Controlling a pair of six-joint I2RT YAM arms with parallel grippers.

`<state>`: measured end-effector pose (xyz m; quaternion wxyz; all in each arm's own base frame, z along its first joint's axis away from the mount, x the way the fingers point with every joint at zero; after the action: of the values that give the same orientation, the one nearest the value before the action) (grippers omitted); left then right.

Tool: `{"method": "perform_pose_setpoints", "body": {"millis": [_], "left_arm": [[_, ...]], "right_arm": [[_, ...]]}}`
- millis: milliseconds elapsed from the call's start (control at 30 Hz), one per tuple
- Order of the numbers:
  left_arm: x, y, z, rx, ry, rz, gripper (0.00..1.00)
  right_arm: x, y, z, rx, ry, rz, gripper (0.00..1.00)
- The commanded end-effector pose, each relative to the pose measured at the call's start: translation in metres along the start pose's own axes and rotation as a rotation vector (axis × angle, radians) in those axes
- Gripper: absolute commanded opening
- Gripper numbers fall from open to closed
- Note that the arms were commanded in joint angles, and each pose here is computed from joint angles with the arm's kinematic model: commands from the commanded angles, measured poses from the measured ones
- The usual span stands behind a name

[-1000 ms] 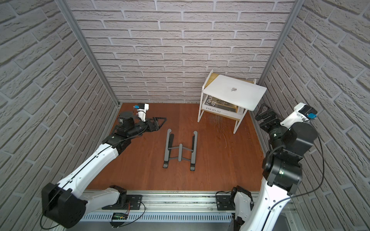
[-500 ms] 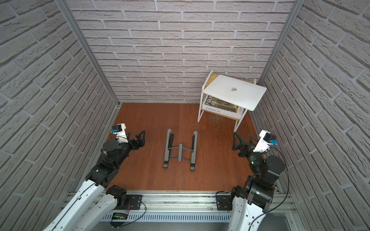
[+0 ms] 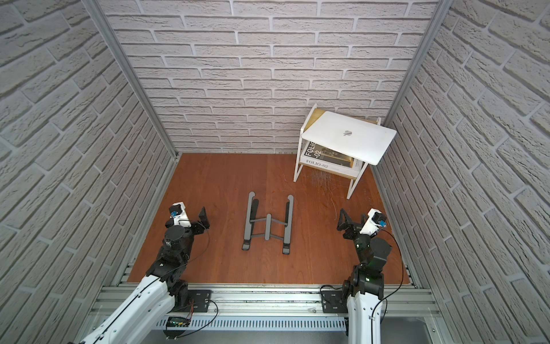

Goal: Close the laptop lid and set it aside
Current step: Reset both arms

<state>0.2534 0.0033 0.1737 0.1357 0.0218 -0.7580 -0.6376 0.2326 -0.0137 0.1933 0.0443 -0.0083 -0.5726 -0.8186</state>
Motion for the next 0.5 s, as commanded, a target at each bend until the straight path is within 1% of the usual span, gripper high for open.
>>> {"method": "perform_pose_setpoints", "body": {"millis": [0, 67, 200, 333, 400, 467], "left_arm": [[-0.002, 0.017, 0.01, 0.033, 0.034, -0.099, 0.98], [-0.004, 0.018, 0.016, 0.029, 0.057, -0.102, 0.98], [-0.009, 0.014, 0.03, 0.028, 0.118, -0.089, 0.98], [-0.012, 0.013, 0.036, 0.033, 0.139, -0.097, 0.98], [-0.014, 0.014, 0.038, 0.012, 0.15, -0.101, 0.99], [-0.018, 0.015, 0.037, -0.002, 0.135, -0.095, 0.98]], "right_arm": [[-0.007, 0.012, -0.007, 0.115, -0.086, -0.103, 0.99], [-0.012, 0.008, -0.007, 0.139, -0.109, -0.097, 0.99], [-0.028, -0.004, -0.002, 0.207, -0.124, -0.038, 0.99], [-0.041, -0.011, 0.002, 0.253, -0.125, -0.007, 0.99], [-0.049, -0.015, 0.008, 0.283, -0.11, 0.003, 0.99], [-0.06, -0.021, 0.015, 0.327, -0.096, 0.036, 0.99]]}}
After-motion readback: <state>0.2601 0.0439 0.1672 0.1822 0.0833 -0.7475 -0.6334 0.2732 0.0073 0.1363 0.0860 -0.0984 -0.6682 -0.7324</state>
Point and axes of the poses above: each gripper's point midway between its finger pads, its own x axis back along the fingers, its own z axis along the line the jaws close on, y = z × x, the point moved 3 cm from there along x, back along the fingers, and after that the axes turned 3 degrees about x, right-handed, at the moved point
